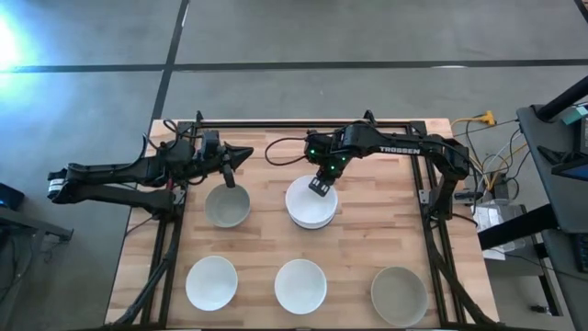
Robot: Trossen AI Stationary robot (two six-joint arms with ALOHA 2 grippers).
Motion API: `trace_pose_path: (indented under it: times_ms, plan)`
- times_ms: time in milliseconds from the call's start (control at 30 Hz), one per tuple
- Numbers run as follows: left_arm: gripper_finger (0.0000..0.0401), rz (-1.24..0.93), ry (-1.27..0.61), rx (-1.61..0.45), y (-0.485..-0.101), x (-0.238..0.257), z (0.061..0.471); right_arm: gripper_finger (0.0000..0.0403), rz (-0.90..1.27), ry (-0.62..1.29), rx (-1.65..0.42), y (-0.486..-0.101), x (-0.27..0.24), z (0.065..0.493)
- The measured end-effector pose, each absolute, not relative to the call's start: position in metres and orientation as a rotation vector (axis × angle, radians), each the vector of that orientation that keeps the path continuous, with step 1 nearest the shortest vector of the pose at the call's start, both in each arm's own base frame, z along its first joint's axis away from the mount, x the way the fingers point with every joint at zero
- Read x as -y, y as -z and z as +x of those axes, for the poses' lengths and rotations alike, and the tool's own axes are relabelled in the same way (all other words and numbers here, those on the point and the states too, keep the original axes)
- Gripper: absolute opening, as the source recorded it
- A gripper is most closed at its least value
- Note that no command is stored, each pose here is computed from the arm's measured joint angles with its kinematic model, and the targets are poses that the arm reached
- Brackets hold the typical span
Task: Nest bowls inside each other
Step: Stack the white bowl on the other white bowl
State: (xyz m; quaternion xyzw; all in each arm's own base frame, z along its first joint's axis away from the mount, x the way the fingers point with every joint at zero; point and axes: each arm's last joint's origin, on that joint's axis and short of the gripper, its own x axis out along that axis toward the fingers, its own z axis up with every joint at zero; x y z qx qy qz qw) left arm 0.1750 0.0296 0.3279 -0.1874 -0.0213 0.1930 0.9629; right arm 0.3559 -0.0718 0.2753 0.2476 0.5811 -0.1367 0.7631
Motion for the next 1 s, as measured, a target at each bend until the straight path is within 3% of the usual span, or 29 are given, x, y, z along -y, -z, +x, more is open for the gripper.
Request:
trace_pose_path:
  times_ms: [1000]
  plan:
    - [0.0, -0.379, -0.39, 0.043, -0.328, -0.029, 0.175, 0.0009, 0.506, 0.29, -1.286, -0.254, 0.064, 0.367]
